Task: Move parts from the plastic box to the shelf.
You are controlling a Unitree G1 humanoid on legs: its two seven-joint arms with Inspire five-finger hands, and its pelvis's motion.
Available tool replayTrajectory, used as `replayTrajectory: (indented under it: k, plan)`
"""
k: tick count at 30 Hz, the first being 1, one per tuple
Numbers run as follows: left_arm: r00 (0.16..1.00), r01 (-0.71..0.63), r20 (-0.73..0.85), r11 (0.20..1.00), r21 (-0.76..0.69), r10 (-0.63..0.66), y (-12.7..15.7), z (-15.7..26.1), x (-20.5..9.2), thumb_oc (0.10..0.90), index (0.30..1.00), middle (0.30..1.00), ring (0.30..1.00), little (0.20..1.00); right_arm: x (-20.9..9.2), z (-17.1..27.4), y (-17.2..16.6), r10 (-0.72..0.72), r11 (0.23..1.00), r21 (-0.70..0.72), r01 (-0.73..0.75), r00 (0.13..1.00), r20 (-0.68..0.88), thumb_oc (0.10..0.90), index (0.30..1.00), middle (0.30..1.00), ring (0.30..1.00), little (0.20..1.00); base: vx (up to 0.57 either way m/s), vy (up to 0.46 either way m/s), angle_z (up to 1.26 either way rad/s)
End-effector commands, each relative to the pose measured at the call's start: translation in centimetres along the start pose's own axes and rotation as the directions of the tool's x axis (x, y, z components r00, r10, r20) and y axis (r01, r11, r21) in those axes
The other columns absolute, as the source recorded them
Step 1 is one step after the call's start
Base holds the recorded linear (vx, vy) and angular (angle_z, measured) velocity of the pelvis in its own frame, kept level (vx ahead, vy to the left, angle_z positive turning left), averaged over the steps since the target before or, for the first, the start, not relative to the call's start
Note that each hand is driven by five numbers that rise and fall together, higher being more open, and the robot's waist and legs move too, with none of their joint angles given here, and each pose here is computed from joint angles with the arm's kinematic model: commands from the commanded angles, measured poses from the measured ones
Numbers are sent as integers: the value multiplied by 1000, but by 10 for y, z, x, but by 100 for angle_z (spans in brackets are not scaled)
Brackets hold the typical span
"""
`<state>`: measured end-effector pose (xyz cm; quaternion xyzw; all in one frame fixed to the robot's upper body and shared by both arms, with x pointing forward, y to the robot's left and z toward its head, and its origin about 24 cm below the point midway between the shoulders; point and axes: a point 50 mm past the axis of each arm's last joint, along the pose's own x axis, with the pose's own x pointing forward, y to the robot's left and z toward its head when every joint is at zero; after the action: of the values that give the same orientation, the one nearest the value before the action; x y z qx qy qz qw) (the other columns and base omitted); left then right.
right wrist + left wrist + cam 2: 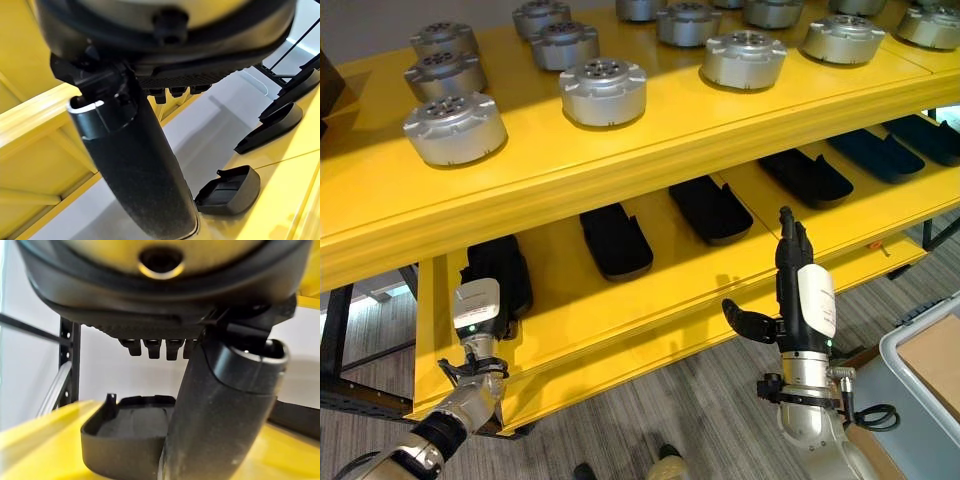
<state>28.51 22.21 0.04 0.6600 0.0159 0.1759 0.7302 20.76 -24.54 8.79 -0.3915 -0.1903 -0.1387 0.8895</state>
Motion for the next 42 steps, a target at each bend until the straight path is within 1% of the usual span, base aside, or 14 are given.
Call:
replayTrajectory:
  k: [1,9,18,19,23,26,34,39,42]
  plan:
    - [939,-341,70,937,78,336,60,-2,49,900,1000,1000,1000,1000,25,27,-22,-126,992,41,120,972,197,900,1000,1000,1000,1000,0,0,0]
    - [925,-375,89,925,69,368,66,1,52,900,1000,1000,1000,1000,23,26,-19,-120,993,38,115,973,197,900,1000,1000,1000,1000,0,0,0]
    - [916,-378,144,926,1,374,69,13,53,900,1000,1000,1000,1000,21,26,-18,-108,994,37,103,976,190,900,1000,1000,1000,1000,0,0,0]
    - [913,-373,170,928,-15,370,70,18,52,900,1000,1000,1000,1000,21,26,-18,-107,994,38,102,976,188,900,1000,1000,1000,1000,0,0,0]
    - [918,-335,196,939,-77,344,69,27,47,900,1000,1000,1000,1000,21,26,-18,-109,994,36,104,977,183,900,1000,1000,1000,1000,0,0,0]
    - [920,-321,209,943,-87,333,68,29,45,900,1000,1000,1000,1000,21,27,-19,-106,994,38,100,978,182,900,1000,1000,1000,1000,-1,-2,1]
    - [948,-221,203,965,-140,246,52,31,33,900,1000,1000,1000,1000,21,26,-19,-98,995,39,93,980,171,900,1000,1000,1000,1000,0,0,0]
    - [936,-243,238,965,-104,261,53,32,30,900,1000,1000,1000,1000,21,26,-19,-92,996,36,87,982,167,900,1000,1000,1000,1000,0,0,0]
    - [941,-309,130,950,-51,313,56,16,29,900,1000,1000,1000,1000,20,25,-18,-94,995,35,90,983,157,900,1000,1000,1000,1000,0,0,0]
